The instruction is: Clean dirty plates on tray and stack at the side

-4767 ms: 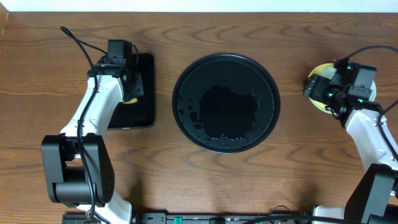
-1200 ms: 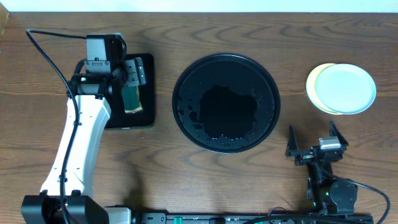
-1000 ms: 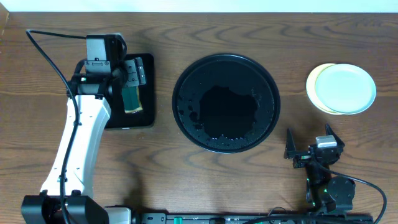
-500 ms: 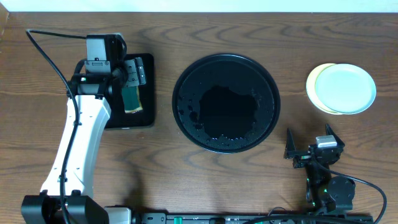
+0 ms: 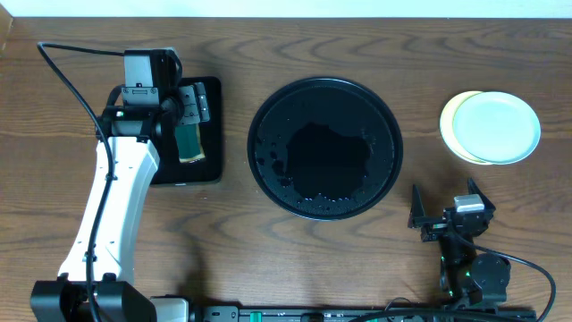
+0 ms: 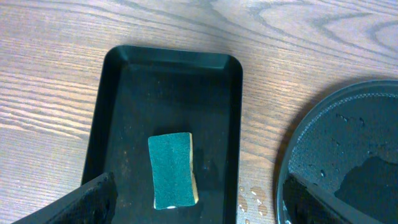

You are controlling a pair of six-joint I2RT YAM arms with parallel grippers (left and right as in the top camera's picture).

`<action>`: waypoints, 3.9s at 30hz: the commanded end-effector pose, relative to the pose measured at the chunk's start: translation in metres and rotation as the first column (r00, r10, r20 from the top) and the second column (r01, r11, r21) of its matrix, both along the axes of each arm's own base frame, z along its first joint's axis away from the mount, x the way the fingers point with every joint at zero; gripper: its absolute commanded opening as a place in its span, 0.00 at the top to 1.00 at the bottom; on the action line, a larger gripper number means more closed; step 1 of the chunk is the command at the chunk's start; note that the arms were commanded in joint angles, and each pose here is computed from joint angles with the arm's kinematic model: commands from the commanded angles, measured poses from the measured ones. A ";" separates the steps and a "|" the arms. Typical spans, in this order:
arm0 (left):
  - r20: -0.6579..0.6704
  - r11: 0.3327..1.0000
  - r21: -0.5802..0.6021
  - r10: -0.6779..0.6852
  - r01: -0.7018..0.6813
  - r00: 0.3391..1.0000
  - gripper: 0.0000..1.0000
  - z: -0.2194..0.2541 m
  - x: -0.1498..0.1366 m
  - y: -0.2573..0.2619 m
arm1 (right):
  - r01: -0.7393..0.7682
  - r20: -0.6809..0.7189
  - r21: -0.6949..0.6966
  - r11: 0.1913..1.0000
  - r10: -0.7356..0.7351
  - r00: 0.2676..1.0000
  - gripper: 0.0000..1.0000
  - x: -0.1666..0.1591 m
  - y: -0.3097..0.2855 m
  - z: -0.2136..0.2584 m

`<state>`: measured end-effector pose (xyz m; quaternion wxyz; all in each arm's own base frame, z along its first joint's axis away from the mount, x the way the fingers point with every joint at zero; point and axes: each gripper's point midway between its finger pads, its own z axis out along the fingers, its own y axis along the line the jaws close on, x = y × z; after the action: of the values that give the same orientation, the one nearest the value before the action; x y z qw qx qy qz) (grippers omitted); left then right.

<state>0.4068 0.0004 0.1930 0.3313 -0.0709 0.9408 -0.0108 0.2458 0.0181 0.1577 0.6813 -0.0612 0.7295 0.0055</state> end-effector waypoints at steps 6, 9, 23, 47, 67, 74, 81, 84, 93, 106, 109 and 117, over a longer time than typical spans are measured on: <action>0.051 1.000 0.000 0.001 -0.001 0.999 0.15 0.024 -0.018 -0.001 | 0.000 -0.001 0.016 1.000 0.000 1.000 0.01 0.000 0.000 0.000; 0.133 1.000 -0.002 0.001 -0.001 0.991 0.15 0.051 -0.037 -0.001 | 0.000 -0.001 0.016 1.000 0.000 1.000 0.01 0.000 0.000 0.000; 0.446 1.000 -0.008 0.003 0.000 0.895 0.15 0.072 -0.175 0.002 | 0.000 -0.001 0.016 1.000 0.000 1.000 0.01 0.000 0.000 0.000; 0.884 0.997 -0.002 -0.036 0.079 0.466 0.15 0.094 -0.192 -0.010 | 0.000 -0.001 0.016 1.000 0.000 1.000 0.01 0.000 0.000 0.000; 0.806 0.984 -0.113 0.008 0.141 0.592 0.14 -0.007 -0.161 -0.021 | 0.000 -0.001 0.016 1.000 0.000 1.000 0.01 0.000 0.000 0.000; 0.678 0.984 -0.134 0.005 0.117 0.735 0.14 -0.054 -0.164 -0.021 | 0.000 -0.001 0.016 1.000 0.000 1.000 0.01 0.000 0.000 0.000; 0.678 0.984 -0.134 0.006 0.116 0.735 0.14 -0.054 -0.163 -0.020 | 0.000 -0.001 0.016 1.000 0.000 1.000 0.01 0.000 0.000 0.000; 0.678 0.984 -0.134 0.006 0.116 0.735 0.14 -0.054 -0.163 -0.020 | -0.001 -0.001 0.016 1.000 0.001 1.000 0.01 0.000 0.000 0.000; 0.678 0.984 -0.134 0.006 0.116 0.735 0.14 -0.054 -0.163 -0.020 | 0.000 -0.001 0.016 1.000 0.000 1.000 0.01 0.000 0.000 0.000; 0.678 0.984 -0.134 0.006 0.116 0.735 0.14 -0.054 -0.163 -0.020 | 0.000 -0.001 0.015 1.000 0.000 1.000 0.01 0.000 0.000 0.000; 0.678 0.984 -0.134 0.006 0.116 0.735 0.14 -0.054 -0.163 -0.020 | 0.000 -0.001 0.016 1.000 0.000 1.000 0.01 0.000 0.000 0.000; 0.678 0.984 -0.134 0.006 0.116 0.735 0.14 -0.054 -0.163 -0.020 | 0.000 -0.001 0.016 1.000 0.000 1.000 0.01 0.000 0.000 0.000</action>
<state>0.2450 -0.0167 0.1533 0.6626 -0.0620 0.7372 -0.1166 0.2458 0.0180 0.1576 0.6811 -0.0598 0.7297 0.0062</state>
